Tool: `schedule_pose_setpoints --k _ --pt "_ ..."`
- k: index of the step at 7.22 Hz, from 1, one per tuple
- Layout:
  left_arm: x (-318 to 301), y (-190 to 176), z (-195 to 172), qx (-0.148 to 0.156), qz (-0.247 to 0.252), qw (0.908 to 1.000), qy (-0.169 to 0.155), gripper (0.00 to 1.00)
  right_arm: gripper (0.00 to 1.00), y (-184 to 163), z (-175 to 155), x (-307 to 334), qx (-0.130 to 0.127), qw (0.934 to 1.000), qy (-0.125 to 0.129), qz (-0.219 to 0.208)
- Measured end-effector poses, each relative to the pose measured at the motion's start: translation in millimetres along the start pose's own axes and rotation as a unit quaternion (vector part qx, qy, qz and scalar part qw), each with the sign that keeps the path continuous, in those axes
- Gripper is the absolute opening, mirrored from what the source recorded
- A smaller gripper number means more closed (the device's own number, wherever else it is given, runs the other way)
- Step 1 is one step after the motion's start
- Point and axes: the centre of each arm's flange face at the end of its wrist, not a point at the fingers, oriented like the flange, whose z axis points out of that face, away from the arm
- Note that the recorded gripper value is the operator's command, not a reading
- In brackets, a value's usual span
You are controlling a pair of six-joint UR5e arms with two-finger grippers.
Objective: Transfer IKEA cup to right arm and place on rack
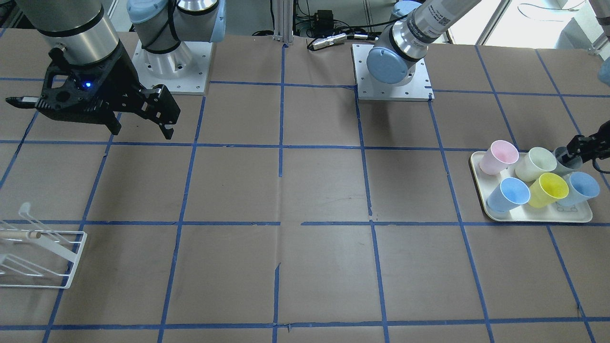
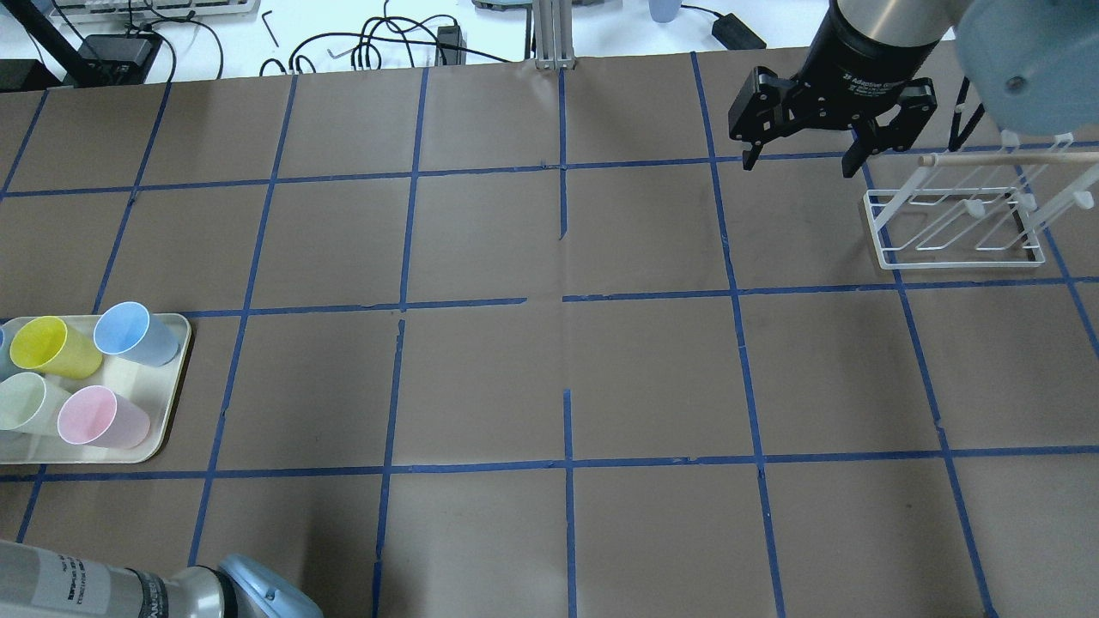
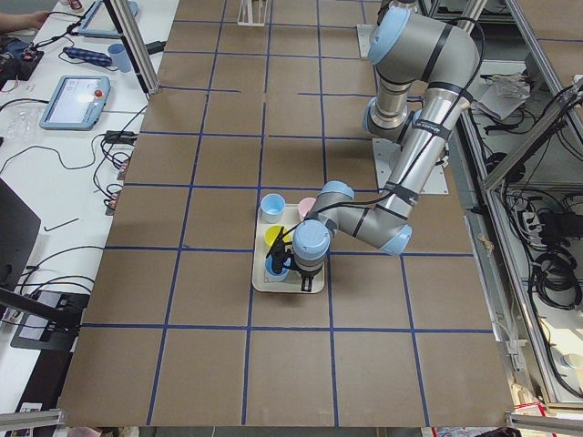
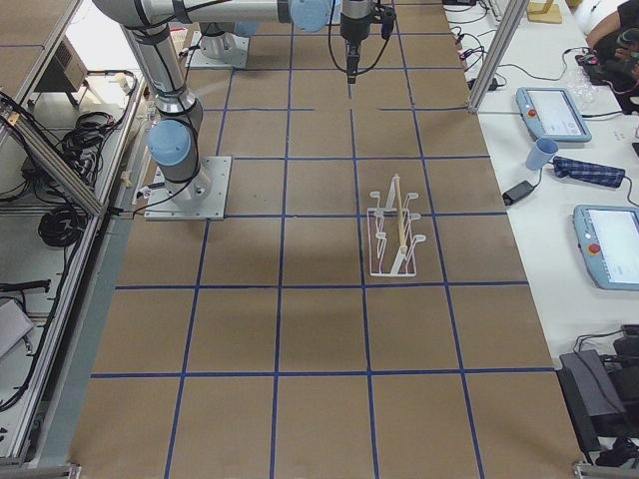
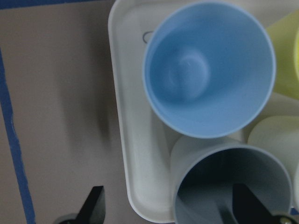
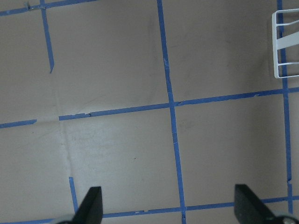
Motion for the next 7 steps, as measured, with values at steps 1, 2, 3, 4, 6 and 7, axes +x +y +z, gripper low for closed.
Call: schedule_pose_setpoints --k 1,2,3,4,6,7 --pt "0.4 0.0 -1.1 0.0 0.001 1.0 -0.001 0.0 1.0 -0.4 -0.2 0.6 0.0 1.0 0.0 0.001" --pt "0.1 -0.2 -3.0 0.0 0.001 1.0 -0.002 0.0 1.0 -0.6 -0.5 0.9 0.0 1.0 0.0 0.001" --pt "-1.0 -0.7 -6.0 0.001 0.004 1.0 -0.005 0.0 1.0 -0.7 -0.5 1.0 0.001 1.0 0.0 0.001" --pt "-2.3 -1.2 -9.4 0.002 0.011 0.9999 -0.009 0.0 1.0 -0.8 -0.7 1.2 0.001 1.0 0.0 0.001" --pt "-2.5 -1.0 -20.7 0.005 0.024 0.9996 -0.017 0.0 1.0 0.1 -2.3 2.1 0.001 1.0 0.0 0.002" --pt "-3.6 -1.4 -30.7 0.006 0.029 0.9993 -0.023 0.0 1.0 0.0 -3.1 3.0 0.0 1.0 -0.004 0.005"
